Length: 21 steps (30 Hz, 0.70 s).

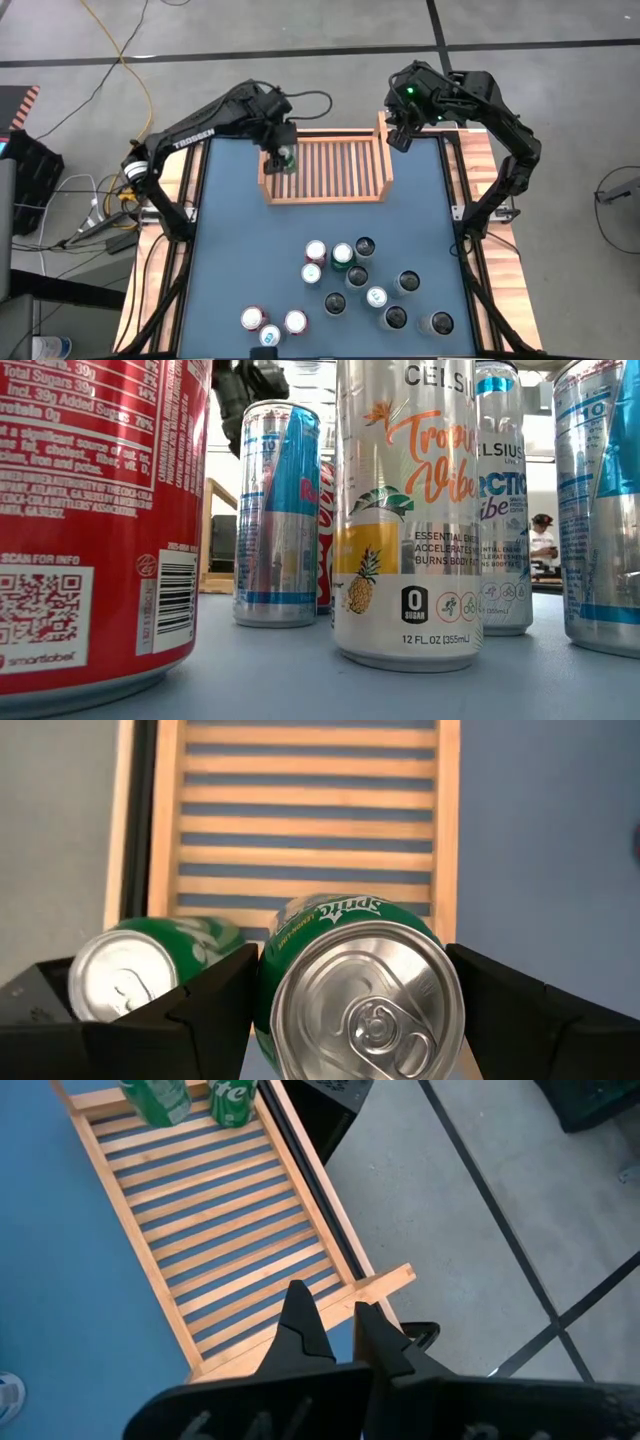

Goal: Place canned beverage on shelf
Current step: Put the bottom left green soda can aligned with the green soda on the shelf

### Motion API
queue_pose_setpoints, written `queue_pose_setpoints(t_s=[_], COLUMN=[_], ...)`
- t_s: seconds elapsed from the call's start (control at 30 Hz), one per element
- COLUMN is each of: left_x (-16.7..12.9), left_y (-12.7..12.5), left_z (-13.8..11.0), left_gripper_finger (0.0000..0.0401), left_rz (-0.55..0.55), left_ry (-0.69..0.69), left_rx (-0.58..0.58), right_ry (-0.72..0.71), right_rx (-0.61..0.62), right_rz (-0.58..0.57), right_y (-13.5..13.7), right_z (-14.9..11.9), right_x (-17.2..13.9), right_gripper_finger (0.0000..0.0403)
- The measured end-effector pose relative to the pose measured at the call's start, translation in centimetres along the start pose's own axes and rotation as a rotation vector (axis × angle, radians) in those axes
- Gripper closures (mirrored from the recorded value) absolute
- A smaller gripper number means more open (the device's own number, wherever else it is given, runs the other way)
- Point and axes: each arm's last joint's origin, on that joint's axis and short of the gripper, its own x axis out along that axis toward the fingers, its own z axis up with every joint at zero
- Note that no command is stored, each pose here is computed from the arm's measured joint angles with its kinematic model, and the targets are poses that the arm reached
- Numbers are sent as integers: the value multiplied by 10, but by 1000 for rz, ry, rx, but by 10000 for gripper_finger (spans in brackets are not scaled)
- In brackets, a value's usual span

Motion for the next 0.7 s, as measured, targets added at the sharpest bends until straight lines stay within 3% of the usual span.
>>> queue_pose_setpoints(t_s=[0.3,0.43,0.7], left_x=[48,57,62], left_y=[8,12,20], left_z=[-3,-7,-8], left_gripper_finger=[128,117,116], left_rz=[-24,34,24], left_ry=[131,208,177], left_rx=[61,101,87], right_ry=[0,0,0], right_rx=[-3,-3,-8], right_rz=[0,0,0], right_y=[0,0,0], right_z=[0,0,0], right_x=[0,0,0], right_gripper_finger=[403,403,403])
